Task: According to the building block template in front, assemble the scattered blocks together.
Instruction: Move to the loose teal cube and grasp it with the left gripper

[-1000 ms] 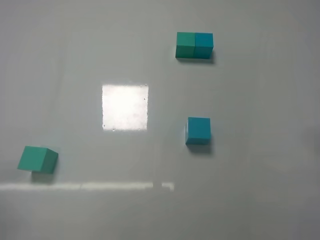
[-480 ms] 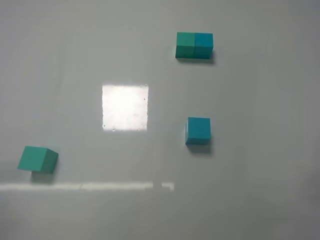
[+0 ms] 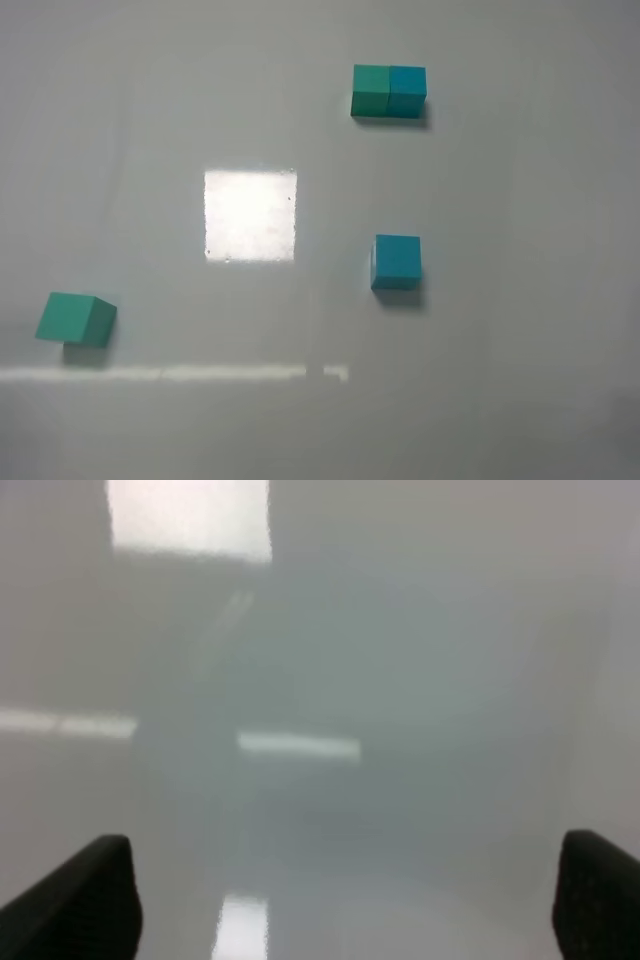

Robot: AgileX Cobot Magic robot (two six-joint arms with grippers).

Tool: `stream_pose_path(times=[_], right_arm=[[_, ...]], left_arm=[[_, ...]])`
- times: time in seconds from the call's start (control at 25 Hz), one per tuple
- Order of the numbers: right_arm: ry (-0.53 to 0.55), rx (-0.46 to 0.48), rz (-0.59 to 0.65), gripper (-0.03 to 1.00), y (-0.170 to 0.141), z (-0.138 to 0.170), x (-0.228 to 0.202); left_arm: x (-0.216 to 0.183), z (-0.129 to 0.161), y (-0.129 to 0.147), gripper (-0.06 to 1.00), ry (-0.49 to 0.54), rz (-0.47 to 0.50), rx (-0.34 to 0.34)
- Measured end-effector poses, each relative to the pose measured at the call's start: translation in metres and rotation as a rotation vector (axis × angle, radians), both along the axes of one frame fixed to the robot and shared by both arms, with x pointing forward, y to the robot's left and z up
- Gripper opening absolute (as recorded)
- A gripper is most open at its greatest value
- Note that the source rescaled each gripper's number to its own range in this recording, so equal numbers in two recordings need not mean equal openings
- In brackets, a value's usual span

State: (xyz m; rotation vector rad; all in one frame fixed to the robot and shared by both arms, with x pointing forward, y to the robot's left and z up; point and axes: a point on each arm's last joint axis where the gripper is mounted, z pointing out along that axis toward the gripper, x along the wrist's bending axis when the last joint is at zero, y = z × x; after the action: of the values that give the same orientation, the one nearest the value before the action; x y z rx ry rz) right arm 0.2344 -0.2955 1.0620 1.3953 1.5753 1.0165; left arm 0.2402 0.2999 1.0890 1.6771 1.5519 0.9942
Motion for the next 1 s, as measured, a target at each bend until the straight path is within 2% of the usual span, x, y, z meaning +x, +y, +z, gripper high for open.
stream_pose_path(times=[0.24,0.4,0.52,0.64,0.76,1.0], right_arm=[[-0.002,0.002,-0.002,0.97,0.0,0.0,0.0],[-0.002,0.002,-0.004,0.95,0.0,0.0,0.0],[-0.001,0.003,-0.004,0.95,0.0,0.0,0.0],[-0.001,0.003,-0.004,0.95,0.0,0.0,0.0],[-0.001,0.003,-0.004,0.95,0.0,0.0,0.0],[-0.001,0.003,-0.005,0.93,0.0,0.0,0.0]], left_arm=[[0.04,0.045,0.003,0.85,0.169,-0.122,0.16],[0.074,0.072,0.001,0.87,0.234,-0.269,0.276],[0.101,0.087,-0.011,0.95,0.251,-0.416,0.346],[0.126,0.089,-0.025,0.99,0.289,-0.529,0.44],[0.145,0.08,-0.043,1.0,0.341,-0.621,0.563],[0.166,0.062,-0.087,1.0,0.382,-0.806,0.794]])
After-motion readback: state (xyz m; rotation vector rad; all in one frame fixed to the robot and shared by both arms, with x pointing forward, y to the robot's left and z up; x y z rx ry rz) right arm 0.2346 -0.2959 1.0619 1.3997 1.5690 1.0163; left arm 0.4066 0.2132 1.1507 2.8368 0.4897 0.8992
